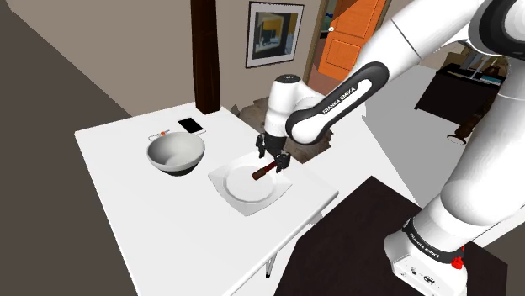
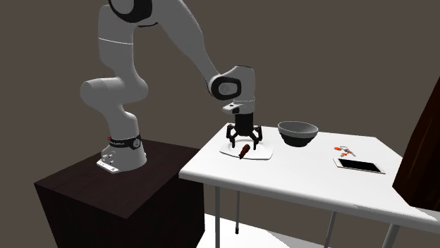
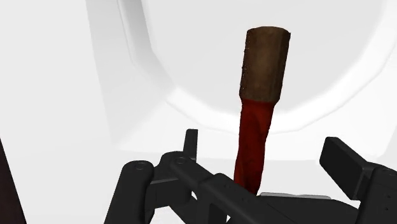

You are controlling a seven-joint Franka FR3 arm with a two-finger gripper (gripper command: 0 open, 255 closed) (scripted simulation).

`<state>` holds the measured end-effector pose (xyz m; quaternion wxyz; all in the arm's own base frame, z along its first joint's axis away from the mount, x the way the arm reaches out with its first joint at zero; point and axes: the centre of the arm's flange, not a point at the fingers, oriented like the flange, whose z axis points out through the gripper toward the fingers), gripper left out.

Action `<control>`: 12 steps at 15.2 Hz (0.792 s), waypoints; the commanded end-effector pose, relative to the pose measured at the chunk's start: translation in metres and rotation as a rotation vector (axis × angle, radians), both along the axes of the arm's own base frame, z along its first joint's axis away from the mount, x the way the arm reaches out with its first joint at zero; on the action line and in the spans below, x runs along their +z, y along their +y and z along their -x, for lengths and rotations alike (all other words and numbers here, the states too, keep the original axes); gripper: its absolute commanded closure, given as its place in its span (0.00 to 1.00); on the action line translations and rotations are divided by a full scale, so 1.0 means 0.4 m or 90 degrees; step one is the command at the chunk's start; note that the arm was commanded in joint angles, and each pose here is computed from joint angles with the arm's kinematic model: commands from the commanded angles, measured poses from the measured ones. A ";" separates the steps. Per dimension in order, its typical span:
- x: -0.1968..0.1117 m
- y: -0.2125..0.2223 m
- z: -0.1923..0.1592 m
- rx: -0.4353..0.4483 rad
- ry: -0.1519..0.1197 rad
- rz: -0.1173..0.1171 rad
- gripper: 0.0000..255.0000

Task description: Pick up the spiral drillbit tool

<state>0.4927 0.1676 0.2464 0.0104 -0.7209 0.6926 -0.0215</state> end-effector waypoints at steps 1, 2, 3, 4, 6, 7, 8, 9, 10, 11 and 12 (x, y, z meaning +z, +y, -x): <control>-0.036 0.004 0.000 0.000 0.000 0.000 0.00; -0.036 0.004 0.000 0.000 0.000 0.000 0.00; -0.036 0.004 0.000 0.000 0.000 0.000 0.00; -0.036 0.003 0.000 0.000 0.000 0.000 1.00; -0.035 0.003 0.000 0.000 0.000 0.000 1.00; -0.035 0.003 0.000 0.000 0.000 0.000 1.00; -0.035 0.003 0.000 0.000 0.000 0.000 1.00; -0.035 0.003 0.000 0.000 0.000 0.000 1.00; -0.035 0.003 0.000 0.000 0.000 0.000 1.00; -0.035 0.003 0.000 0.000 0.000 0.000 1.00; -0.035 0.003 0.000 0.000 0.000 0.000 1.00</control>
